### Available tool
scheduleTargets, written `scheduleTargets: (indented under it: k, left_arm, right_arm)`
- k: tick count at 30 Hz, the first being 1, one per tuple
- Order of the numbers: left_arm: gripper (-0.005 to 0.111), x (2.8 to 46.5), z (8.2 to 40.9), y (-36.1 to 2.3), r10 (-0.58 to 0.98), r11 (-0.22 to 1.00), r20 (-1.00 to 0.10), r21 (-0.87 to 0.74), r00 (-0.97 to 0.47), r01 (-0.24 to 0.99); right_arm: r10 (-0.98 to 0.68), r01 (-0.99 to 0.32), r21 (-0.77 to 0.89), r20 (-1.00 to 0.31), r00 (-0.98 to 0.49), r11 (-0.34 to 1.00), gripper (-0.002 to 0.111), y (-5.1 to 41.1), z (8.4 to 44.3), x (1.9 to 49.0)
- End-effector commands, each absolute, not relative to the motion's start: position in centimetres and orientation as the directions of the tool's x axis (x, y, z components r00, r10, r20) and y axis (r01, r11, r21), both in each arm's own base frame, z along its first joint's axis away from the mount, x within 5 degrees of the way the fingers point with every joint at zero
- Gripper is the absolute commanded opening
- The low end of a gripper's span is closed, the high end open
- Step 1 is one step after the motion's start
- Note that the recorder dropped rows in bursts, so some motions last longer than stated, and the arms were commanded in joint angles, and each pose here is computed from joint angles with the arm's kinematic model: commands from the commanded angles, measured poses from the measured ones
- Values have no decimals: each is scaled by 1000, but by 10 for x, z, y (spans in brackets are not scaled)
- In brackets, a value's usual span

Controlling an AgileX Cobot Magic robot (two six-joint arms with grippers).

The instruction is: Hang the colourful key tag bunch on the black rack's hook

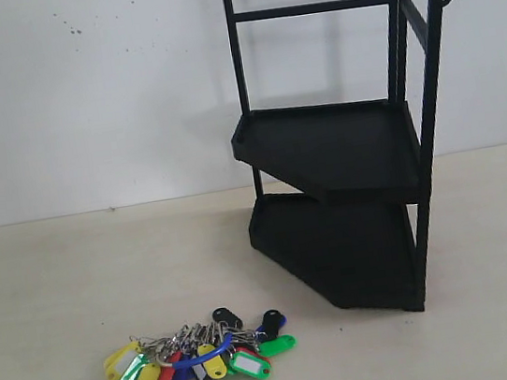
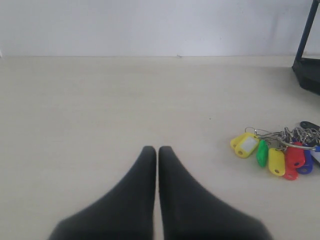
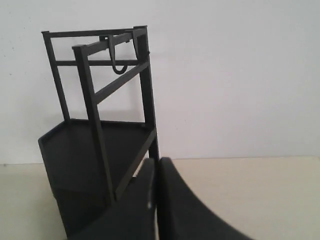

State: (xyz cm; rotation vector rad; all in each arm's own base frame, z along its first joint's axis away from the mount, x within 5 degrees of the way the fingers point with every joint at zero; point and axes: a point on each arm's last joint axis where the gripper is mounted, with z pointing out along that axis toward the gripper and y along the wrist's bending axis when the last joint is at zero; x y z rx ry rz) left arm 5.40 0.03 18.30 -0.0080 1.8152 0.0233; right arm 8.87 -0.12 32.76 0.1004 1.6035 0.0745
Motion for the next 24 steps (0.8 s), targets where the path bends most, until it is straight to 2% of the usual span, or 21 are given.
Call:
scheduleTargets:
  k: [1, 5, 7, 10, 13, 20, 24]
  left_arm:
    - [4, 54, 185, 0, -11, 1000, -975, -6, -223, -23]
    - [4, 54, 185, 0, -11, 1000, -975, -6, -223, -23]
    - [4, 54, 185, 0, -11, 1000, -975, -6, -223, -23]
    - [4, 54, 185, 0, -11, 1000, -975, -6, -223, -23]
    - [4, 54, 185, 0, -11, 1000, -975, -6, -223, -23]
    - [4, 54, 185, 0, -11, 1000, -975, -6, -223, -23]
    - [4, 54, 185, 0, -11, 1000, -975, -6, -223, -23]
  right_arm:
    - [43, -10, 45, -988, -149, 999, 0, 1, 332, 98]
    - [-36, -141, 5, -957, -288, 990, 0, 11, 331, 117]
    - [-111, -278, -8, -928, -356, 961, 0, 21, 330, 129]
    - [-241, -535, -6, -897, -371, 845, 0, 41, 329, 144]
    - [-263, -706, 63, -902, -342, 705, 0, 58, 330, 158]
    - [-363, -838, 124, -861, -357, 531, 0, 106, 320, 186]
    - [-545, -898, -43, -807, -227, 438, 0, 150, 303, 197]
